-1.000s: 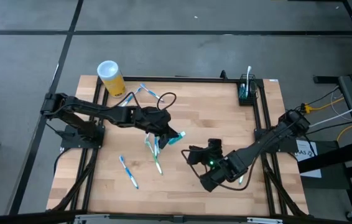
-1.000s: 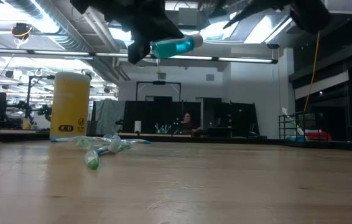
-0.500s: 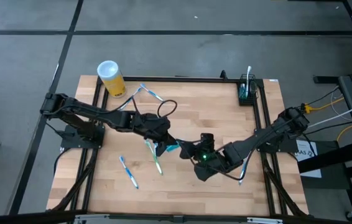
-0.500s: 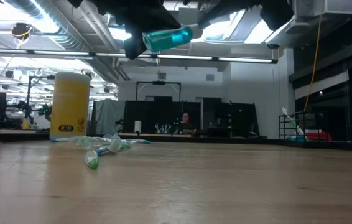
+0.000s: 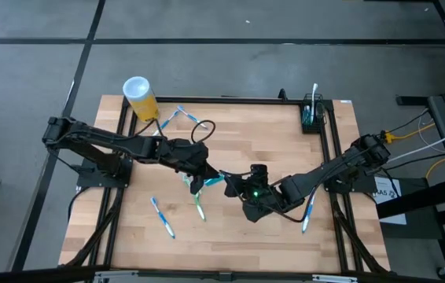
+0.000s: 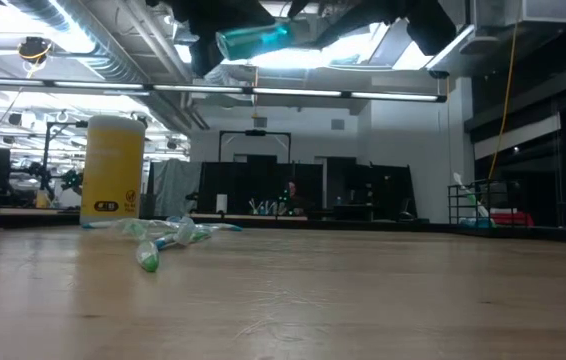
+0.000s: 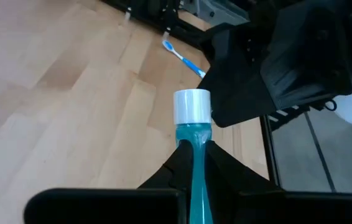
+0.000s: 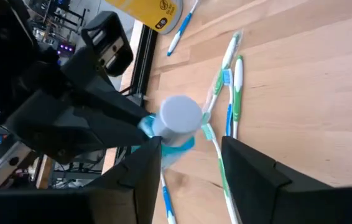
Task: Pick & Place toothbrushing station
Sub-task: Put the blue mouthwash into the mesh organizer
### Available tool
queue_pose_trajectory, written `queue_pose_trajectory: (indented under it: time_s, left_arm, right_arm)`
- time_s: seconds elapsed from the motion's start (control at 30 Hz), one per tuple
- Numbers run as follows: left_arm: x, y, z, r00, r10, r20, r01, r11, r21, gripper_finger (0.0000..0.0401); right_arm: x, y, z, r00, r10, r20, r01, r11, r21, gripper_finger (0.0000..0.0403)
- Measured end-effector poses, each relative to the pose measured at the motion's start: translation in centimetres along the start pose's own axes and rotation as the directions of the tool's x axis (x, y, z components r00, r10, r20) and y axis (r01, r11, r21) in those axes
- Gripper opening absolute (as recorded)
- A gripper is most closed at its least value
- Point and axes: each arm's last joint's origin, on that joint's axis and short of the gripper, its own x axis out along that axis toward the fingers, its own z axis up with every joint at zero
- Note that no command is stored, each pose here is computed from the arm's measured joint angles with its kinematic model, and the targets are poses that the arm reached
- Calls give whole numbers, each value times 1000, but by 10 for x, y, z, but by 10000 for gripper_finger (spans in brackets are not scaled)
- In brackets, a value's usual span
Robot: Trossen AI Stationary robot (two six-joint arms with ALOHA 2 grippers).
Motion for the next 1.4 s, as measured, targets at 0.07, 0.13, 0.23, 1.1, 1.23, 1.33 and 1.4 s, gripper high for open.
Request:
queue_pose_trajectory:
  time_s: [0.07, 0.13, 0.23, 1.1, 1.23, 1.33, 1.4]
  left_arm:
    - [1, -1, -1, 1000, 1, -5, -1, 1000, -6, 18]
    - [1, -2, -2, 1000, -3, -5, 3, 1000, -10, 18]
    - [1, -4, -3, 1000, 0, -3, 0, 1000, -13, 18]
    - [0, -4, -1, 999, 37, 35, -36, 999, -25, 18]
    - [0, -4, -1, 998, 49, 36, -48, 999, -26, 40]
    - [-1, -6, -2, 998, 53, 30, -52, 998, -22, 69]
    - [-2, -6, -3, 998, 57, 21, -57, 998, -15, 87]
  right_arm:
    - [2, 1, 2, 1000, 0, 4, 0, 1000, -10, 171]
    - [5, 2, 4, 1000, 5, 7, -5, 1000, -13, 171]
    - [6, 3, 6, 1000, 6, 12, -6, 1000, -26, 171]
    - [8, 11, 8, 994, 72, 87, -63, 992, -106, 94]
    - [8, 11, 9, 989, 80, 123, -66, 991, -113, 94]
    - [10, 12, 10, 988, 77, 130, -60, 989, -134, 94]
    - [11, 12, 13, 986, 77, 151, -57, 989, -133, 94]
